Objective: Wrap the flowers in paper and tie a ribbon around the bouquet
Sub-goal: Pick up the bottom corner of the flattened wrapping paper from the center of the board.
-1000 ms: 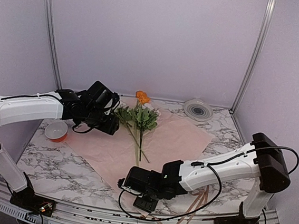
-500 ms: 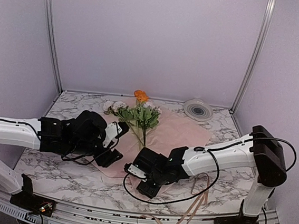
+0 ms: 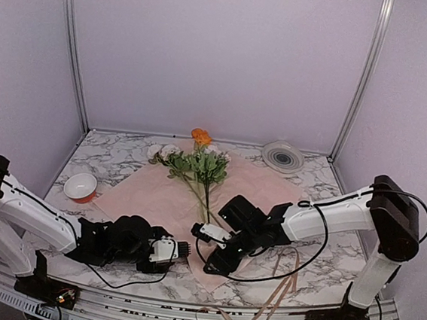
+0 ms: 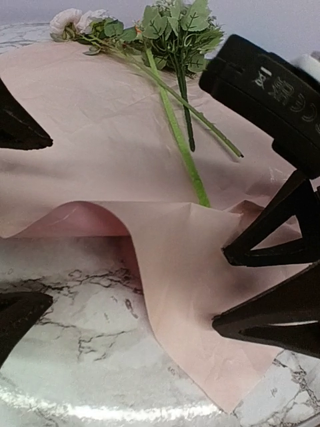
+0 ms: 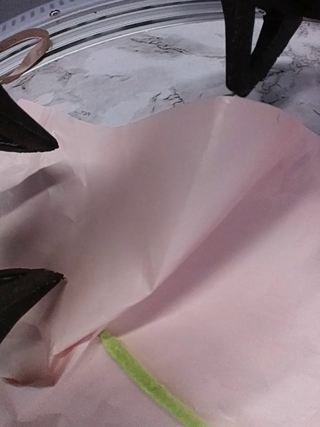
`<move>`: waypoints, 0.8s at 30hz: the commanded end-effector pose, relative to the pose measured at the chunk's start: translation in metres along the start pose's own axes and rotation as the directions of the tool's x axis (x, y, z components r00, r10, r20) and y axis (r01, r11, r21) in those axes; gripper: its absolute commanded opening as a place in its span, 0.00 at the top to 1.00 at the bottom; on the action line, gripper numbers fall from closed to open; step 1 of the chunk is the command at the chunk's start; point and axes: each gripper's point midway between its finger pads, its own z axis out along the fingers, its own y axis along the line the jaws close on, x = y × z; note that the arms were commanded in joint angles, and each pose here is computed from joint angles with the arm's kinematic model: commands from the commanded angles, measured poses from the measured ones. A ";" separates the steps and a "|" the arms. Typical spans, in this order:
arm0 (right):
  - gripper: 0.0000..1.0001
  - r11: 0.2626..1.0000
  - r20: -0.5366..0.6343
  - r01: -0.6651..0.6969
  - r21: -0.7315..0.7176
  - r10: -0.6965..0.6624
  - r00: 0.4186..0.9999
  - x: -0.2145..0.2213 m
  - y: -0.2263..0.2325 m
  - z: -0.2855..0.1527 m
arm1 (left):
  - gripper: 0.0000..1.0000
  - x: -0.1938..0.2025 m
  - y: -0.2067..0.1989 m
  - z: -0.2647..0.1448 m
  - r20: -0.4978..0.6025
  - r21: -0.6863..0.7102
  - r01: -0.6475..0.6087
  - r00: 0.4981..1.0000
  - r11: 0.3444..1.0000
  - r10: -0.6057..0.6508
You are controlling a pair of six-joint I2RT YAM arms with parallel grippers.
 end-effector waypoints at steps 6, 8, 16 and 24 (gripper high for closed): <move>0.44 0.993 -0.006 -0.053 -0.103 0.053 0.999 0.011 0.014 -0.003 | 0.38 -0.040 0.026 0.029 0.060 -0.126 -0.068 0.995 0.990 0.076; 0.44 0.991 0.016 -0.058 -0.123 0.060 0.998 0.004 0.017 -0.012 | 0.53 -0.046 0.018 0.032 0.091 -0.077 -0.057 0.994 0.995 0.064; 0.41 0.958 0.166 -0.085 -0.275 0.134 0.977 -0.036 0.012 -0.074 | 1.00 -0.049 -0.011 0.017 0.162 0.080 -0.038 0.986 0.996 0.025; 0.40 0.932 0.259 -0.317 -0.176 0.355 0.898 -0.067 -0.091 -0.084 | 1.00 -0.055 -0.019 0.016 0.154 0.164 0.056 0.985 0.985 -0.081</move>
